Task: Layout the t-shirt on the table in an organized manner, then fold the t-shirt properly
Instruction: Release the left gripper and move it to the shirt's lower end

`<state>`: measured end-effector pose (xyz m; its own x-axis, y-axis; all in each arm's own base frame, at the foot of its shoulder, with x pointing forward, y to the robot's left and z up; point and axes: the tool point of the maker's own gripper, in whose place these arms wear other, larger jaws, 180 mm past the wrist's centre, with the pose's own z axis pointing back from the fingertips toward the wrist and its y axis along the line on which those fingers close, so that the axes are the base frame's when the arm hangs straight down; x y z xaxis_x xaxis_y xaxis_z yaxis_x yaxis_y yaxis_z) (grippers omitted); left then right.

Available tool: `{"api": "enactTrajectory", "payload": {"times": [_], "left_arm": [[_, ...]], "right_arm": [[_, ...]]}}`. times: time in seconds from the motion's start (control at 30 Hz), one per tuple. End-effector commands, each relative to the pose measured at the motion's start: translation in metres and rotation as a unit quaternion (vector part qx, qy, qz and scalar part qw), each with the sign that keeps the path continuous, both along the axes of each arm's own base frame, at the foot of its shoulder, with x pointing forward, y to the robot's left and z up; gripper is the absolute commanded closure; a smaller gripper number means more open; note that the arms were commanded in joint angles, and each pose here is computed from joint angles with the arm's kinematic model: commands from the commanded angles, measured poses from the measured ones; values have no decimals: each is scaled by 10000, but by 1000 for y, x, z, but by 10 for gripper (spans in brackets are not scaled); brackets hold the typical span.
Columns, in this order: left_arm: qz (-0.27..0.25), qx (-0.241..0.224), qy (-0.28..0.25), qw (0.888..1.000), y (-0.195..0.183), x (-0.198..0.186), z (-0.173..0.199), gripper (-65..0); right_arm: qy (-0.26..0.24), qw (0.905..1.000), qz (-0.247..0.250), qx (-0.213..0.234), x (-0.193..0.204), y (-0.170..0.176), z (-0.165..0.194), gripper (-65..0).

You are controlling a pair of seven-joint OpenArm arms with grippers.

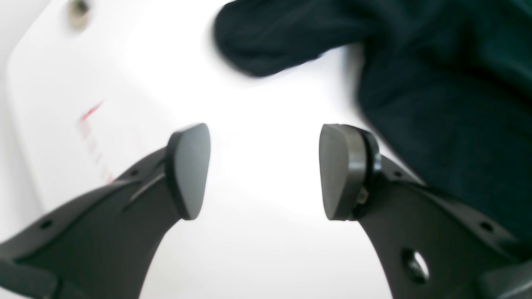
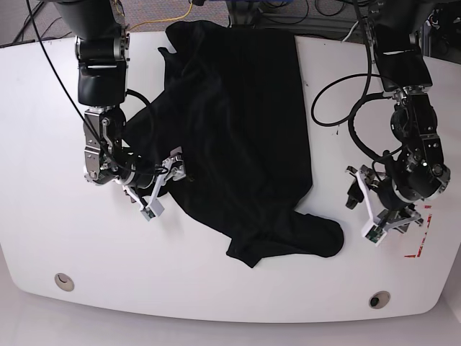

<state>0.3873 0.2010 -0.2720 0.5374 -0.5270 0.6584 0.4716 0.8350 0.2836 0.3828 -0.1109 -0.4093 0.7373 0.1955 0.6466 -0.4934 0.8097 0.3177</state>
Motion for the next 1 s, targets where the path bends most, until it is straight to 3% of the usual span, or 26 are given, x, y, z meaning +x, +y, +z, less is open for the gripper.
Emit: {"api": "enactTrajectory", "payload": {"times": [0.0,0.17,0.23,0.33,0.47,0.6,0.97], "left_arm": [[113,-82,-299,9995,8,5,17,-386],[556,-220,-289,9978,35,-3,14,-386],[697,-249,-276,9969,44,-7,12,-386],[853,-284,-223,9957,54,-14,7,-386],[919,-331,4,9952,57,-23,-10,-386],[955,-370,227,9945,58,-30,-25,-386],[936,-512,527,9929,48,-44,-49,-386]], "right_arm": [[-125,9999,6,-52,9,-2,10,-650],[-81,10000,11,-15,5,1,7,-645],[-49,10000,10,-12,2,1,4,-590],[-64,10000,12,-13,3,1,5,-465],[-94,10000,16,-16,4,1,7,-214],[-325,9994,64,-49,10,3,20,-22],[-1075,9920,305,-596,14,-6,76,-3]]}}
